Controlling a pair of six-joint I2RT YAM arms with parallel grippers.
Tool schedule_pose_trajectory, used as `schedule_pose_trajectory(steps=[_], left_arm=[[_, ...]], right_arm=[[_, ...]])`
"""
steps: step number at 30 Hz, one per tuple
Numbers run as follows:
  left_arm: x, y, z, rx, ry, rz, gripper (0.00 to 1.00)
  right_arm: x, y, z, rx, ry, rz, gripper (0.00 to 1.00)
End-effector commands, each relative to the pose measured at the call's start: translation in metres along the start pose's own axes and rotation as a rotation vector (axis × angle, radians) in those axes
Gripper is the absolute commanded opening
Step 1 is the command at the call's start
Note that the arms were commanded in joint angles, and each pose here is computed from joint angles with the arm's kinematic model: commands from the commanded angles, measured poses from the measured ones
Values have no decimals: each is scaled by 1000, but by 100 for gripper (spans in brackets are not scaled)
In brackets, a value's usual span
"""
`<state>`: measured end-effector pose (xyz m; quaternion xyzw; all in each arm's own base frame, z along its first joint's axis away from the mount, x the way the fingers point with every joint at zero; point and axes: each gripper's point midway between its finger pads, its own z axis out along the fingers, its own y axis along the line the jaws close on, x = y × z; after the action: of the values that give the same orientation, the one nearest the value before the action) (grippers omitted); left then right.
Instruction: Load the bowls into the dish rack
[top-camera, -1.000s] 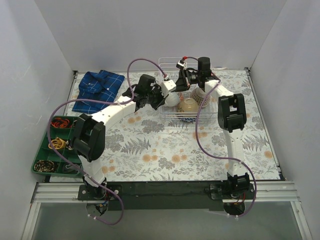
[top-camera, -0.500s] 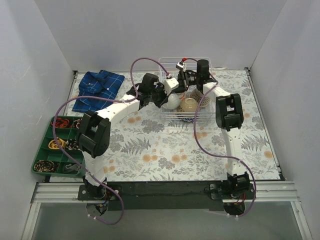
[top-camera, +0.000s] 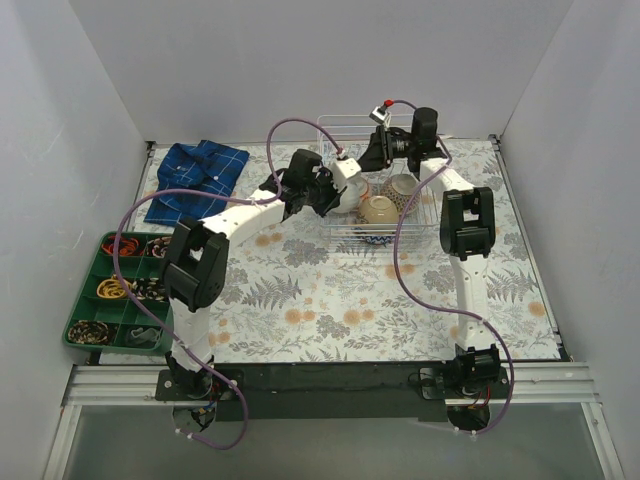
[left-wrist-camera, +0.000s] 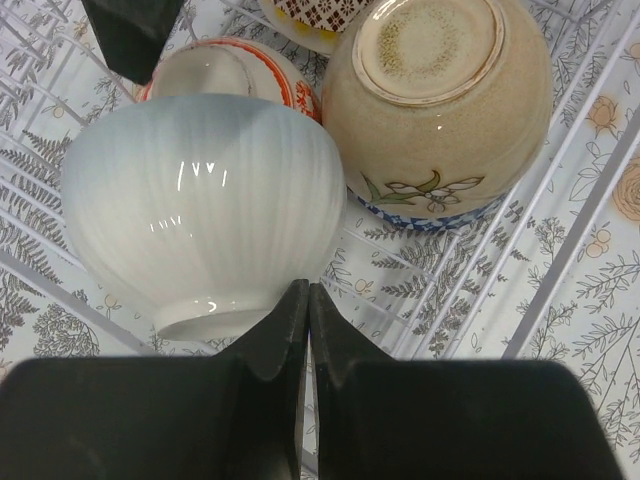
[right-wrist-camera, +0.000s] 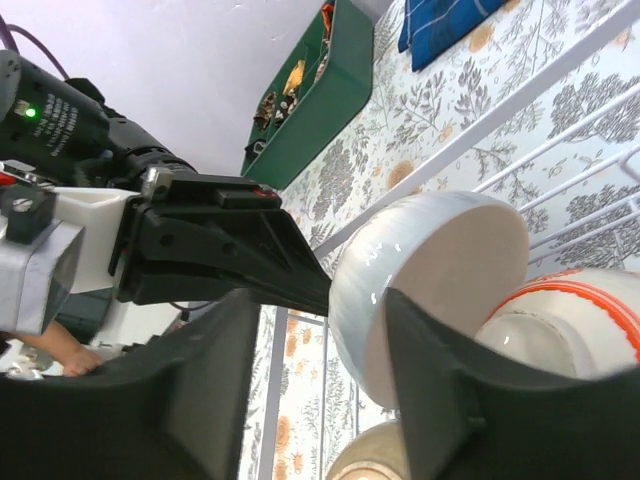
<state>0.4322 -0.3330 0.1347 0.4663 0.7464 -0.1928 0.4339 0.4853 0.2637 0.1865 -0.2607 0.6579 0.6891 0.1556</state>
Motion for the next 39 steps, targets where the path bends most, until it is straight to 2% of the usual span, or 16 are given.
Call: schedule_pose_trajectory(steps=[1,11,13,21,27,31,32,33,35,37,39], left_arm=[[-29,12,-2,-37,-70,25,0],[-35,16,10,-41,-91,34,0],[-46,17,14,-36,-117,43,0],[-55,14,47,7,-145,42,0],[-95,13,29,-1,-240,27,0],[-139,26,-12,-94,-348,26,0],[-152,28,-32,-125,-381,29,6],[-156,36,-41,-182,-395,23,27],[-171,41,-71,-247,-430,20,48],[-167,51,-87,-334,-416,1,68],[-165,54,-111,-383,-417,1,80]], right_arm=[[-13,22,-8,-30,37,-178,97],[-21,16,-27,0,0,-210,99],[-21,16,-31,4,-4,-207,99],[-27,40,-44,18,-19,-232,99],[-33,61,-56,41,-44,-261,99],[-33,82,-54,43,-46,-282,98],[-36,92,-52,44,-46,-297,99],[-38,98,-51,46,-48,-310,99],[-45,125,-43,48,-52,-354,99],[-47,153,-27,30,-35,-405,98],[-53,192,-14,23,-33,-466,98]])
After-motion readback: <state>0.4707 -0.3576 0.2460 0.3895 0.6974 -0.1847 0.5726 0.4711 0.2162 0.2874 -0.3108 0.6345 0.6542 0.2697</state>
